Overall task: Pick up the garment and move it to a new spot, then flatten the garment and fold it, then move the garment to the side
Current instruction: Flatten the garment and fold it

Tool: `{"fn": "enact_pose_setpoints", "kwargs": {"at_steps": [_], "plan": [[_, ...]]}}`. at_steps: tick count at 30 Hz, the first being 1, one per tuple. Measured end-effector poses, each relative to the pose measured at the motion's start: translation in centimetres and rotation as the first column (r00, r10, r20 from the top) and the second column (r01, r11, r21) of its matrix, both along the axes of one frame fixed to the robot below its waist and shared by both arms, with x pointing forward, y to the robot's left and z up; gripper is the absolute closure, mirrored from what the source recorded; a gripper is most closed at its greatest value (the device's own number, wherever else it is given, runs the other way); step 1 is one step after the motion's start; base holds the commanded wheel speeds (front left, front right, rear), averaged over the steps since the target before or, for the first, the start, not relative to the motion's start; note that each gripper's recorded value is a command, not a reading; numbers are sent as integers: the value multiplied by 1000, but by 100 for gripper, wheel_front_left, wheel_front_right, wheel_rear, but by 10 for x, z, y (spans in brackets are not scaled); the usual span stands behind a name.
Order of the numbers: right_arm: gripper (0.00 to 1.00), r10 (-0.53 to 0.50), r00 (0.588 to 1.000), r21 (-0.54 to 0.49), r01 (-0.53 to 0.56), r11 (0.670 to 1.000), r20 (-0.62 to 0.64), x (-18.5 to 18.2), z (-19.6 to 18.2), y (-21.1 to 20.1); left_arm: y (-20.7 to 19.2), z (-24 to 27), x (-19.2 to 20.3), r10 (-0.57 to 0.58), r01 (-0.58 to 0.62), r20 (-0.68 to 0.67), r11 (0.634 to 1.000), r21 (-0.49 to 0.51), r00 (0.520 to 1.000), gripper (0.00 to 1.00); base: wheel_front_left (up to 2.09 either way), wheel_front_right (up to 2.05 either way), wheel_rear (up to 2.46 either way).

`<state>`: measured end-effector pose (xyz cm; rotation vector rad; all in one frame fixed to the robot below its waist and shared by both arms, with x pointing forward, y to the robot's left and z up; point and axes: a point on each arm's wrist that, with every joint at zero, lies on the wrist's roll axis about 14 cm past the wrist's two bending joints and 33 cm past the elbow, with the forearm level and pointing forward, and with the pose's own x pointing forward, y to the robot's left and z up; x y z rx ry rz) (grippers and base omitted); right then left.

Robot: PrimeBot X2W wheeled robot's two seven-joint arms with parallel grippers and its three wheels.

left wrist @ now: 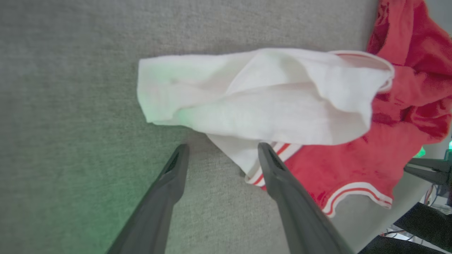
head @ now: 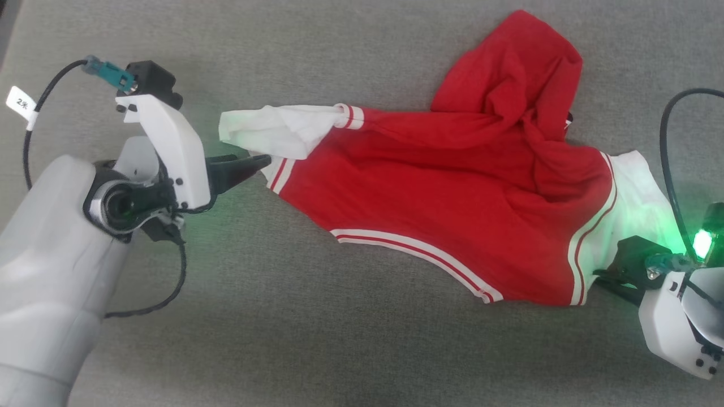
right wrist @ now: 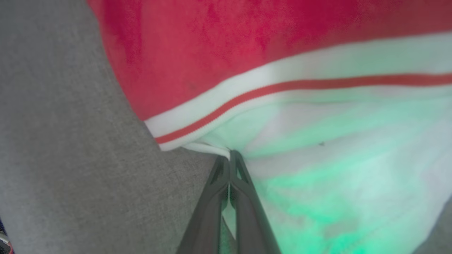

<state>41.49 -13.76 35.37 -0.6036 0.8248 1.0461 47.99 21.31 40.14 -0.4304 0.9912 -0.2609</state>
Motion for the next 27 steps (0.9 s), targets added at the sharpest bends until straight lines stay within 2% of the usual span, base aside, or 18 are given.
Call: {"fn": "enact_pose_setpoints", "kwargs": {"at_steps": [6, 11, 12, 15, 16, 22, 27], "plan": [[100, -4, 1000, 4, 4, 1000, -7, 2, -4, -1, -11, -20, 9, 6, -9, -98, 999, -32, 995, 0, 0, 0, 0], [100, -6, 1000, 8, 6, 1000, -8, 2, -5, -1, -21, -24, 7, -1, -16, -171, 995, -98, 985, 0, 0, 0, 0], [100, -5, 1000, 9, 6, 1000, -8, 2, -5, -1, -25, -23, 5, -17, -4, -189, 994, -108, 982, 18, 0, 0, 0], [100, -3, 1000, 13, 3, 1000, -7, 3, -5, 0, -28, -23, 4, -42, 23, -195, 995, -99, 980, 89, 0, 0, 0], [100, -3, 1000, 16, 3, 1000, -6, 3, -5, 1, -28, -24, 4, -47, 29, -194, 995, -97, 980, 100, 0, 0, 0], [100, -5, 1000, 28, 5, 1000, 5, 5, -3, 2, -36, -24, 5, -65, 50, -169, 994, -92, 984, 100, 0, 0, 0], [100, -28, 999, 58, 25, 998, 44, 11, 5, 1, -36, -12, 12, -34, 22, -99, 993, -114, 995, 100, 0, 0, 0]]}}
